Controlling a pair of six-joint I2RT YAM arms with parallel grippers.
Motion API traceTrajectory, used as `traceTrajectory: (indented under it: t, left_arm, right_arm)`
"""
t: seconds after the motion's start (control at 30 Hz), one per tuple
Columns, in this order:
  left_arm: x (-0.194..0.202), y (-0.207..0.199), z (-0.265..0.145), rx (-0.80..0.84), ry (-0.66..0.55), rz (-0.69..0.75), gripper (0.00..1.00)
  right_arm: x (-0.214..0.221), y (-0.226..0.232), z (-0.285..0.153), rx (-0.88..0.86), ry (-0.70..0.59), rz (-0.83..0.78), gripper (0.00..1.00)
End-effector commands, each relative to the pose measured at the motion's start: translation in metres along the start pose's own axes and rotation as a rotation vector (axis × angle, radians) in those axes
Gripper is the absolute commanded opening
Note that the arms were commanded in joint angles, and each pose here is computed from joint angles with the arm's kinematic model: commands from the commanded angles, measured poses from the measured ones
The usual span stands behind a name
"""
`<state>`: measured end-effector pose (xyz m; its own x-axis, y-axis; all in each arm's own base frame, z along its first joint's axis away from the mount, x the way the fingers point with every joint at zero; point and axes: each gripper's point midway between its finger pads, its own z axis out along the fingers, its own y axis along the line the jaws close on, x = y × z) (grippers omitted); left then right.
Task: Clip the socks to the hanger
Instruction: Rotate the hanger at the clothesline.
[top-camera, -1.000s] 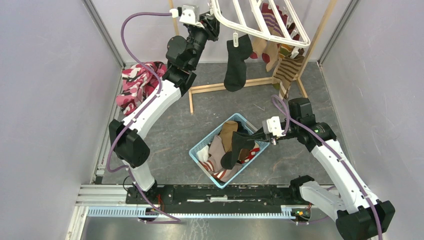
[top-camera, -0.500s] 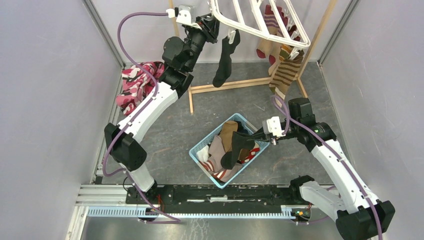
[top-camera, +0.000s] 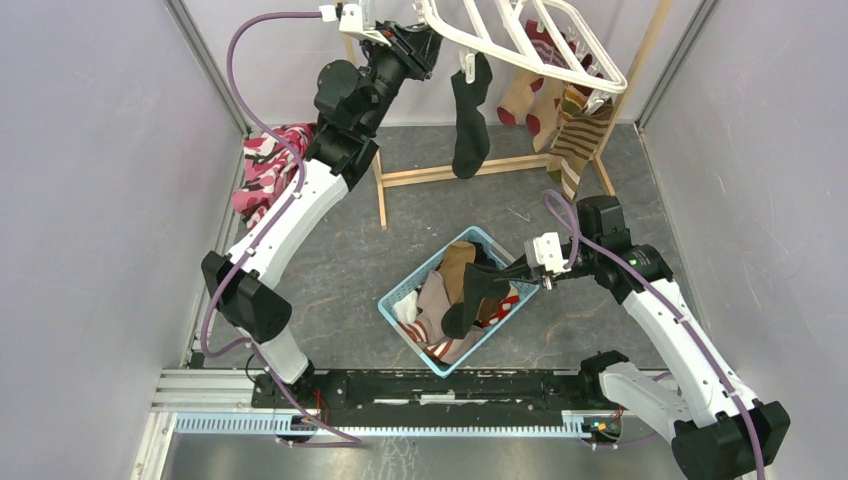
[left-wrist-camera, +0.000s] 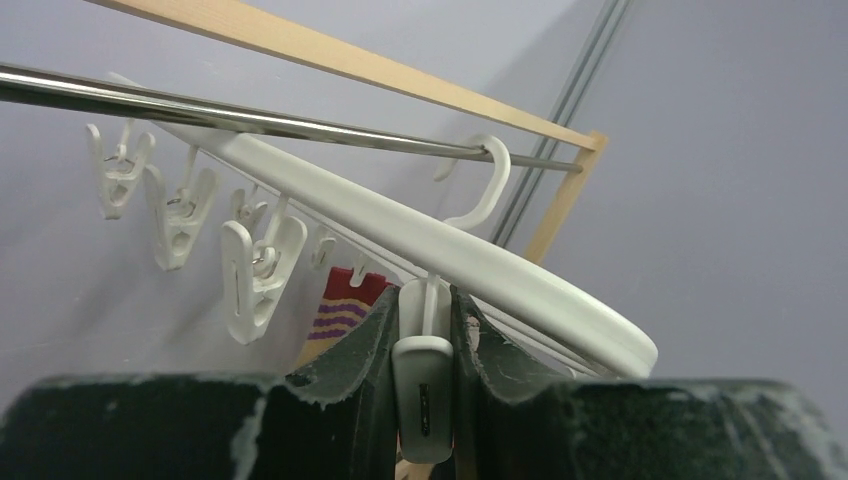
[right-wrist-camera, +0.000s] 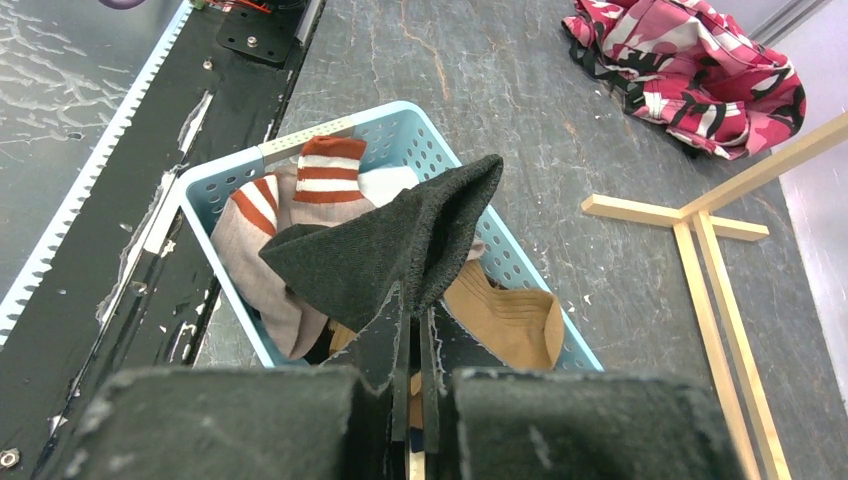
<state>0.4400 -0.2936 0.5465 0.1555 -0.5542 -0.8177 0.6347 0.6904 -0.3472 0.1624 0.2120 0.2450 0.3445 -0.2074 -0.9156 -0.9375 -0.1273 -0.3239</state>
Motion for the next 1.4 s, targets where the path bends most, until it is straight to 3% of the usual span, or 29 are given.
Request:
traceTrajectory:
  t: [0.0, 0.33, 0.53, 0.57, 0.67, 0.77, 1.07, 1.37]
  left_arm:
    - [-0.05, -0.022, -0.003, 0.065, -0.083, -0.133, 0.27]
    - [-0.052, -0.023, -0.001, 0.103, -0.07, -0.278, 0.25]
    - [-0.053, -0.025, -0.001, 0.121, -0.067, -0.288, 0.25]
    - [-0.054, -0.026, -0.001, 0.123, -0.067, -0.288, 0.29]
    - [-0.052, -0.025, -0.003, 0.118, -0.06, -0.287, 0.59]
    - [-0.05, -0.024, -0.009, 0.117, -0.049, -0.274, 0.75]
    - [-0.028, -0.018, -0.058, 0.116, 0.006, -0.175, 0.79]
    - [0.022, -0.005, -0.163, 0.127, 0.14, 0.001, 0.8]
  right_arm:
    - [-0.014, -0.012, -0.004, 0.029, -0.007, -0.031, 0.0]
    - [-0.013, -0.014, -0.002, 0.025, -0.012, 0.002, 0.0]
    - [-0.013, -0.014, -0.002, 0.028, -0.012, 0.003, 0.0]
    - [-0.013, -0.014, -0.002, 0.028, -0.012, 0.001, 0.0]
    - [-0.013, -0.014, -0.002, 0.028, -0.012, 0.0, 0.0]
    - [-0.013, -0.014, -0.002, 0.029, -0.011, 0.0, 0.0]
    - [-0.013, -0.015, -0.002, 0.031, -0.007, 0.004, 0.0]
    - [-0.006, -0.018, -0.001, 0.03, 0.011, 0.017, 0.0]
